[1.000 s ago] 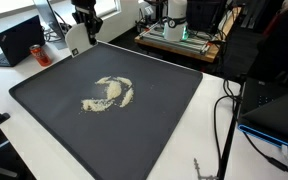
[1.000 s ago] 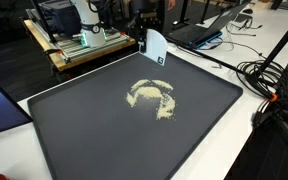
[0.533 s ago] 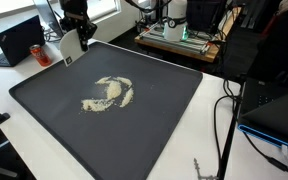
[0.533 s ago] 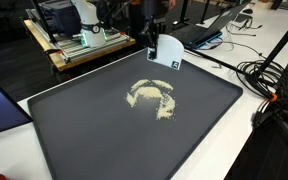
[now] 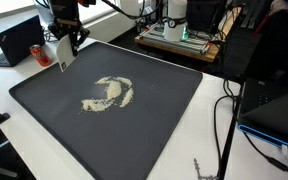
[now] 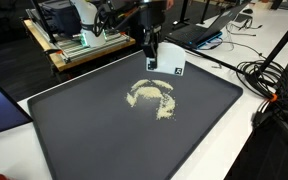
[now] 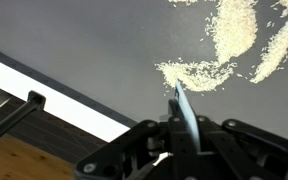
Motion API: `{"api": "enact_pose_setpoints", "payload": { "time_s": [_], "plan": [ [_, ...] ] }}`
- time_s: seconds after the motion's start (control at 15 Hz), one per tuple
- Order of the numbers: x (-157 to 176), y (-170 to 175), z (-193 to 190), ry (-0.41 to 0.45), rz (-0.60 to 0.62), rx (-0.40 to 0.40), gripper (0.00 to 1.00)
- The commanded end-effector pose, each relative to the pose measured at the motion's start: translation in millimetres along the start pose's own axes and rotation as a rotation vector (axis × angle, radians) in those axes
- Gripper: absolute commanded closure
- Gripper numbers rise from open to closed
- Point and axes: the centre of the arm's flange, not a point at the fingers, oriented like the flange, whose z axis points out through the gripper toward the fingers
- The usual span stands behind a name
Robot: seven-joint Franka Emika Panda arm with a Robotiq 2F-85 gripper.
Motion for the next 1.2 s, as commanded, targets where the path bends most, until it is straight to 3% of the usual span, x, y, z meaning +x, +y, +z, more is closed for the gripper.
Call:
{"api": "enact_pose_setpoints", "payload": {
  "time_s": [0.0, 0.53, 0.73, 1.13],
  "plan": [
    [0.1, 0.0, 0.2, 0.001, -0.002, 0.0, 0.99],
    [29.7, 35.6, 54.2, 0.046, -0.403, 0.004, 0.99],
    [35.7, 45.9, 84.2, 0.102, -0.526, 0.009, 0.99],
    [47.8, 43.5, 142.4, 0.095, -0.655, 0.003, 0.99]
  ]
}}
